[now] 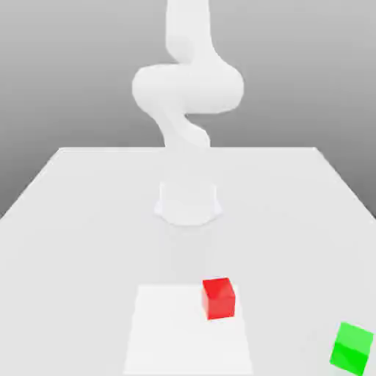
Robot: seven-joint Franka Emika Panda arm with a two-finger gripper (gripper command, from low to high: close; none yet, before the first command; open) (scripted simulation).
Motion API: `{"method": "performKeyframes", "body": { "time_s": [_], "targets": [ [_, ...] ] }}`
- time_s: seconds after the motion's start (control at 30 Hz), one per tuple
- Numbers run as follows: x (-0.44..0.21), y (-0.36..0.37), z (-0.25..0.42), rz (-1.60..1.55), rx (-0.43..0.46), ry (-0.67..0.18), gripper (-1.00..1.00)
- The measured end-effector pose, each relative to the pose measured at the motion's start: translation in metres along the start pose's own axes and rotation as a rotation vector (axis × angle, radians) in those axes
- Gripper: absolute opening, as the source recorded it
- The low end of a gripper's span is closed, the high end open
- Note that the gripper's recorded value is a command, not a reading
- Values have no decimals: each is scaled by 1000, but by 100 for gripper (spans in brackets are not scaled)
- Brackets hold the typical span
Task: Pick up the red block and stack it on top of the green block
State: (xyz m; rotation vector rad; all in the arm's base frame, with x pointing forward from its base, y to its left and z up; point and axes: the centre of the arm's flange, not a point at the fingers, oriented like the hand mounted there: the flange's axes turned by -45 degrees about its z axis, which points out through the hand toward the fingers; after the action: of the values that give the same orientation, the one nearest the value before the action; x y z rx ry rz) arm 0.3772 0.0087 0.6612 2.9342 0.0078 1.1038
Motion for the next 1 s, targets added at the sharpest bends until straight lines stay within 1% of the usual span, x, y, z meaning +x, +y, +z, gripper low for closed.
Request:
{"method": "performKeyframes", "body": {
  "time_s": [0.13, 0.27, 0.47, 0.6, 0.67, 0.83, 0.87, 1.0],
  "targets": [
    [-34, -15, 102, -40, -3, -152, 0],
    [-88, -26, 187, -76, 4, -300, 0],
    [-202, -41, 288, -128, 33, -535, 0],
    [-291, -50, 327, -161, 65, -687, 0],
    [-311, -50, 341, -161, 69, -709, 0],
    [-345, -51, 375, -162, 70, -716, 0],
    [-349, -51, 379, -163, 70, -717, -100],
    [-349, -51, 379, -163, 70, -717, -100]
  ]
}}
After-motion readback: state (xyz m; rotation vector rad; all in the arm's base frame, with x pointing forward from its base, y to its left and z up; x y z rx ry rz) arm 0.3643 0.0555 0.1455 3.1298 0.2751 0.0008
